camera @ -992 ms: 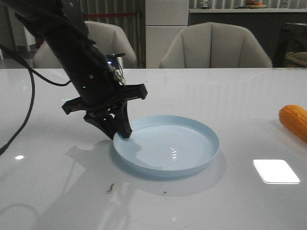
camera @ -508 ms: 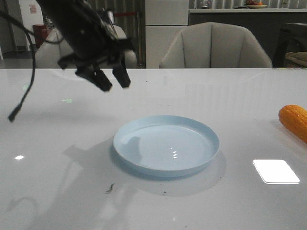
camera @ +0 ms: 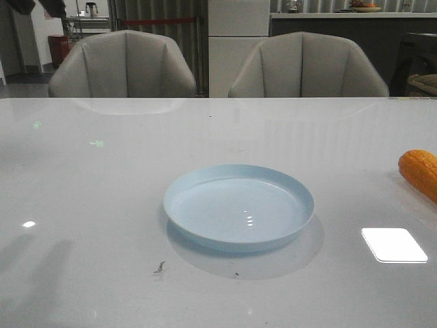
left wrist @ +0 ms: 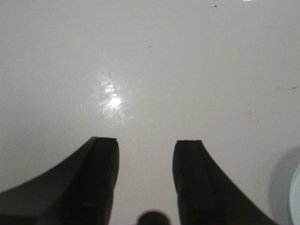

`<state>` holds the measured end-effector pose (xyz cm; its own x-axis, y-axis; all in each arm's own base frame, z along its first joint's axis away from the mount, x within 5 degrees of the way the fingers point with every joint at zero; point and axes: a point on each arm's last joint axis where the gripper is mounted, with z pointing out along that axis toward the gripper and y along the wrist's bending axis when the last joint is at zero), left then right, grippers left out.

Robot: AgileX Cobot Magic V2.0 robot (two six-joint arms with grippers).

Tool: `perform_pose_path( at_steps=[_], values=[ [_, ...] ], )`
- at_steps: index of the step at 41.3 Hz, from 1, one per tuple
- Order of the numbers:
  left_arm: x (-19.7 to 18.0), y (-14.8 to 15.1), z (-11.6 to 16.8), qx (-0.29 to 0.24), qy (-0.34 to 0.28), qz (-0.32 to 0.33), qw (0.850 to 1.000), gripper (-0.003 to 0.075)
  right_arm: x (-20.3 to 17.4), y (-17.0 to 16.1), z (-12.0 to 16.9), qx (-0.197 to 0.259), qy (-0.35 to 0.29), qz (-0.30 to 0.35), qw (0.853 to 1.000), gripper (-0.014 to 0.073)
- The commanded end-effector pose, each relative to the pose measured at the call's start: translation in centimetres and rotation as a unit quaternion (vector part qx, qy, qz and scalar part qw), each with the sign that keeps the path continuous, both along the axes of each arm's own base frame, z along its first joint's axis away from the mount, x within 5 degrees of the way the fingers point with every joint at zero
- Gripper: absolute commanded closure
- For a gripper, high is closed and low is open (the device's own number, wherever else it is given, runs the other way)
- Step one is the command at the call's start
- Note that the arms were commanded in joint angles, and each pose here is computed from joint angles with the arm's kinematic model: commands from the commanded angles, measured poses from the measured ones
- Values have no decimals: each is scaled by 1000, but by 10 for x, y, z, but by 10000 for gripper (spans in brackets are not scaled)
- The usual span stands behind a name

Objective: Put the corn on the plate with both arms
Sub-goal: 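Lower the right gripper onto the orange corn cob and grasp it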

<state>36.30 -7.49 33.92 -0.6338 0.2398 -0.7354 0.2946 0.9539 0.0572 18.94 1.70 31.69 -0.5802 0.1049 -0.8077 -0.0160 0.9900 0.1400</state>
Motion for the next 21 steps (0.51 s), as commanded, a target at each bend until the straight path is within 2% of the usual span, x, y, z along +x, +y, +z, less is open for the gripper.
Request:
perform_pose_path(
  at_steps=[1,6,11,16,21],
  values=[
    [-28,8,16,-23,-95,11,995,364,4,0,17,1,-51,-2,999,187],
    [-67,18,-15,-24,-110,20,993,364,4,-1,13,-11,-35,1,999,183],
    [-105,35,-38,-22,-120,40,992,364,13,-3,-3,-52,21,7,998,162],
    [-131,50,-41,-21,-134,62,989,364,33,-6,-14,-94,53,14,994,161],
    [-146,57,-31,-23,-157,74,985,364,62,-9,-17,-105,72,9,992,160]
  ],
)
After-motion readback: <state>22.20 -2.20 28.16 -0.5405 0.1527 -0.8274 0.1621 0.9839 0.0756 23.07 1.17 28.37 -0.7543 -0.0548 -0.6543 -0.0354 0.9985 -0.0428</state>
